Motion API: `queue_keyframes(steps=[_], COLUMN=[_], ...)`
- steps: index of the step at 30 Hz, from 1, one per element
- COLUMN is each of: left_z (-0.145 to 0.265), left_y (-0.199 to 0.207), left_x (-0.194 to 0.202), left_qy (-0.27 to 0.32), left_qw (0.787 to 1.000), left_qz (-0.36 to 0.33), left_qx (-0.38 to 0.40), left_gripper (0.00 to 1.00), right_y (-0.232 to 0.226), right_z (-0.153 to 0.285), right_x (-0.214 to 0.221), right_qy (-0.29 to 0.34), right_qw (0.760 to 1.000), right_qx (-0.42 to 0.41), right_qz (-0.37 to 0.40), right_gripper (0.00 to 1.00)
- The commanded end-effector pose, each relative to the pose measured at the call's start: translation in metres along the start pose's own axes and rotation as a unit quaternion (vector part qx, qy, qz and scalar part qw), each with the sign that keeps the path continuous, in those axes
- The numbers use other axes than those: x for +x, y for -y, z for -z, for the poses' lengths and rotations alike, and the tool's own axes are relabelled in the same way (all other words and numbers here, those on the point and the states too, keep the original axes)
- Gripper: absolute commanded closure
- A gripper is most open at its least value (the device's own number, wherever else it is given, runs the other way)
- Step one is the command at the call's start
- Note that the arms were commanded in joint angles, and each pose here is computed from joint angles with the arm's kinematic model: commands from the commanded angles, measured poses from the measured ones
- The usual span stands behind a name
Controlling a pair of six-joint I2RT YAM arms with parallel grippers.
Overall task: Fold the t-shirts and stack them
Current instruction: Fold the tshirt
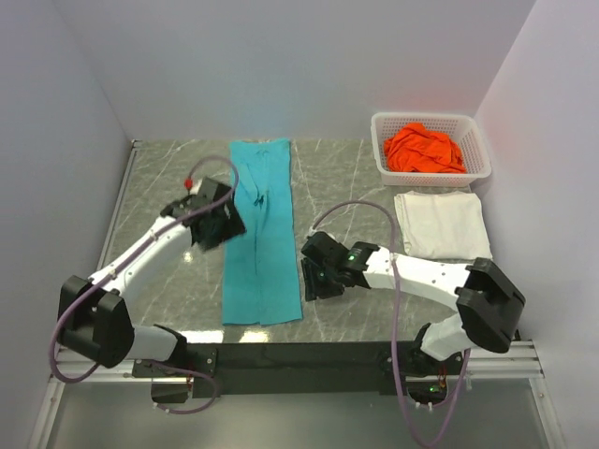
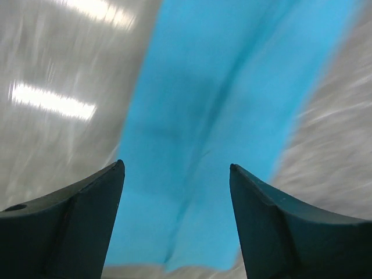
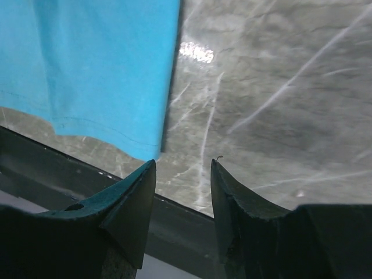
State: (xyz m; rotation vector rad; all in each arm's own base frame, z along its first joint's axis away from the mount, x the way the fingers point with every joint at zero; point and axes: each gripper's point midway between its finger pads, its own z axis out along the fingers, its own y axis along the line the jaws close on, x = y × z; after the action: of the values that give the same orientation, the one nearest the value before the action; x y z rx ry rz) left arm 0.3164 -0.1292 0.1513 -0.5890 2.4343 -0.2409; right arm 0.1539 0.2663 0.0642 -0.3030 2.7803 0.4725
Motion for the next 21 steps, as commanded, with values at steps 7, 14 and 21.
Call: queue_keyframes(steps=[7,14,21], left_z=[0.01,0.004,-0.003], left_y=[-0.072,-0.097,-0.111], left_x=[0.121,0.153,0.178], left_qy=[-0.135,-0.166,-0.198], left_qw=[0.989,0.982,0.974], left_qz=[0.046,0.046,0.038], left_qx=[-0.044,-0.084,-0.101], left_gripper=[0.23,0.3,0.36], right_y=[-0.042,-0.047,-0.044], right_z=[-0.016,-0.033,-0.04], right_x=[0.001,0.009,0.017], right_qy=[-0.034,-0.062,-0.079], right_qw=[0.998,0.997,0.996], right_qx=[-0.037,-0.028,-0.02], right_qz=[-0.028,-0.03,-0.03], right_gripper=[0.5,0.51,0.52])
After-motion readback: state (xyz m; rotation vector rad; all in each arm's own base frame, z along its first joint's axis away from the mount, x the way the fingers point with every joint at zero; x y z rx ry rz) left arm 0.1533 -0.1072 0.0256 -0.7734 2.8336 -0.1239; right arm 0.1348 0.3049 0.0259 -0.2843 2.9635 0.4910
